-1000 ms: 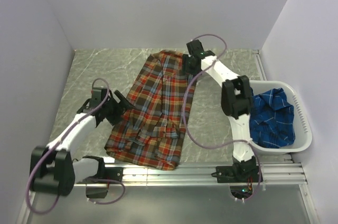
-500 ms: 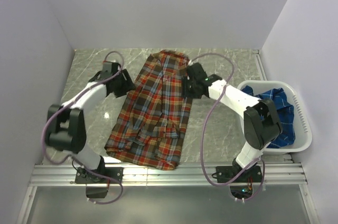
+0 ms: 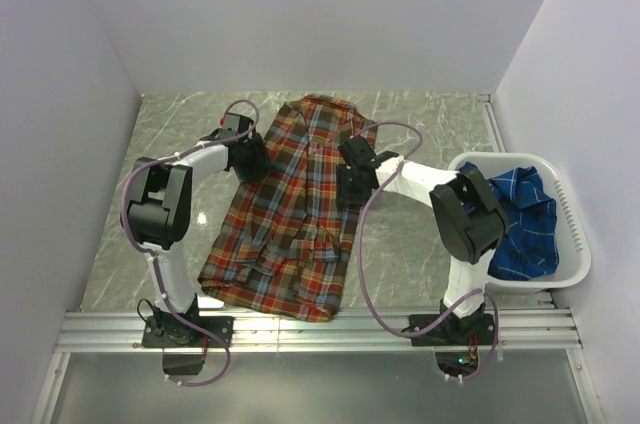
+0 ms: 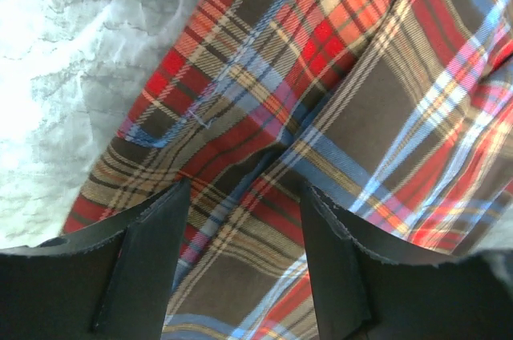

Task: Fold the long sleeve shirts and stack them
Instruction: Fold the shirt

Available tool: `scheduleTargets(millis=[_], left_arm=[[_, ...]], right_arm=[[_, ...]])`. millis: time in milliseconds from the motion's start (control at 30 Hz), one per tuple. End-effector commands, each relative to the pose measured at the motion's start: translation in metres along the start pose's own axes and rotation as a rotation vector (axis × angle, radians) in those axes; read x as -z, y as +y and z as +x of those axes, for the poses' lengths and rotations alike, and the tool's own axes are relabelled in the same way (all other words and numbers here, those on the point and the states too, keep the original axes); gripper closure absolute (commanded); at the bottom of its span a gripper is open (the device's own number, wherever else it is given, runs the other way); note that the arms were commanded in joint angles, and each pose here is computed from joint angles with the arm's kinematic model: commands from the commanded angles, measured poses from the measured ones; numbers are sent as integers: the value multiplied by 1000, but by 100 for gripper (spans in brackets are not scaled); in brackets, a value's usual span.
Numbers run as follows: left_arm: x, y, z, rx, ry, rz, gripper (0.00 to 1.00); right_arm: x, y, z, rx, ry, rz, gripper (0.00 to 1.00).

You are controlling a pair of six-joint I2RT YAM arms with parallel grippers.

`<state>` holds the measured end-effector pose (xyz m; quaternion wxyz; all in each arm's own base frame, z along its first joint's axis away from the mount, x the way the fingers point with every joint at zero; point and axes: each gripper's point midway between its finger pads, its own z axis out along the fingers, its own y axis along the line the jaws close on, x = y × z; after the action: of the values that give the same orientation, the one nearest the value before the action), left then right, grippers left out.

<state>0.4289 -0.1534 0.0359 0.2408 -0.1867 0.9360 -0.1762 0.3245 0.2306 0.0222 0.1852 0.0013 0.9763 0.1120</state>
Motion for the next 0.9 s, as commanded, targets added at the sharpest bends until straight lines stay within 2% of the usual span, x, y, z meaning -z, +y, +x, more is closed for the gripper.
scheduleTargets(millis=[0,67,233,433,533,667,767,867], left_arm=[[-6,-4,-4,98,-30,12,36],[-10,5,4,138,-16,-9,35],[-10,31,29,342,-8,-21,36],[2,24,31,498,-34,33,33],[20,-1,14,476,-77,108,28],[54,-23,-9,391,-151,135,19],[88,-34,-22,315,-225,145,9],[115,-39,-18,224,-264,139,6]], right_arm=[[-14,-4,-24,12,-36,40,47],[-20,-7,-34,30,-32,49,47],[-28,-16,-61,74,-63,98,46],[-38,-26,-114,86,-125,125,46],[-34,-25,-140,92,-167,129,45],[8,-19,-156,101,-246,113,43],[46,-13,-143,122,-283,68,41],[73,-7,-112,163,-278,49,39]])
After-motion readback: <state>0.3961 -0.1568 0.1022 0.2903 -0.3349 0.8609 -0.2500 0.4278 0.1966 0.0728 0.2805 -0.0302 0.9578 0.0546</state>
